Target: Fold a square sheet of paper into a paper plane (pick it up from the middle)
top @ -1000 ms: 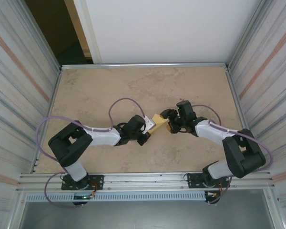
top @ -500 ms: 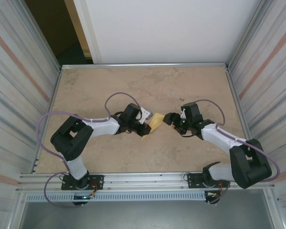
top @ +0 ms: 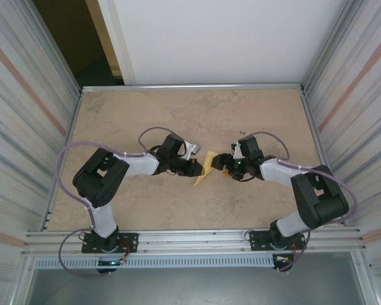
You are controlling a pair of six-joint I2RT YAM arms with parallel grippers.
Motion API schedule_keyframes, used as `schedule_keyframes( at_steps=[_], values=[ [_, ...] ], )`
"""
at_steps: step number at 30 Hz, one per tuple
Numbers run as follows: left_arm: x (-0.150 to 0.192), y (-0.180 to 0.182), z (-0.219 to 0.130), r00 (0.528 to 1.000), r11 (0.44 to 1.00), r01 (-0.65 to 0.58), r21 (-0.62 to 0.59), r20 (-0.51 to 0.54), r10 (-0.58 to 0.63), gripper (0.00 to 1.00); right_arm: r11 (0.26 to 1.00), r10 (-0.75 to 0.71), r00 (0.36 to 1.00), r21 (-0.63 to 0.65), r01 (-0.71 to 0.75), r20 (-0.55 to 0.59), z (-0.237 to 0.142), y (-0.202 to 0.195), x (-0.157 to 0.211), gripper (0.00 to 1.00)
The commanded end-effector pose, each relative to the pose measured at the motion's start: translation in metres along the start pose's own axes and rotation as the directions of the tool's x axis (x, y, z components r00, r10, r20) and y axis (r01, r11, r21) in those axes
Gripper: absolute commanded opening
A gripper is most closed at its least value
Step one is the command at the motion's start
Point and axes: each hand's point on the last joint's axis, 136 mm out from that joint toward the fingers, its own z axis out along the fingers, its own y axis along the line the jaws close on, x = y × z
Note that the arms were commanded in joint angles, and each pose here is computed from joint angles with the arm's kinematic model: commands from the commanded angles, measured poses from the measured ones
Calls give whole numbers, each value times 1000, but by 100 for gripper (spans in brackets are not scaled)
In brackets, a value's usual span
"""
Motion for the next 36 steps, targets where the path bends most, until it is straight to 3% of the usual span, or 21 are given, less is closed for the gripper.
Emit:
schedule_keyframes(
  at_steps=[1, 15, 29, 36],
  values=[
    [4, 4, 5, 996, 996, 85, 42, -8, -85, 3, 997, -66, 998, -39, 66, -1, 5, 16, -10, 73],
    [8, 12, 8, 981, 978, 196, 71, -21, -195, 3, 999, -34, 999, 2, 34, -27, 26, 3, -14, 73],
    [13, 23, 11, 973, 972, 230, 51, -25, -229, 9, 976, 54, 996, 214, -39, -64, 48, -31, -5, 58],
    [15, 24, 6, 976, 975, 220, 23, -15, -219, 19, 947, 81, 994, 316, -53, -77, 54, -45, 1, 56]
  ],
)
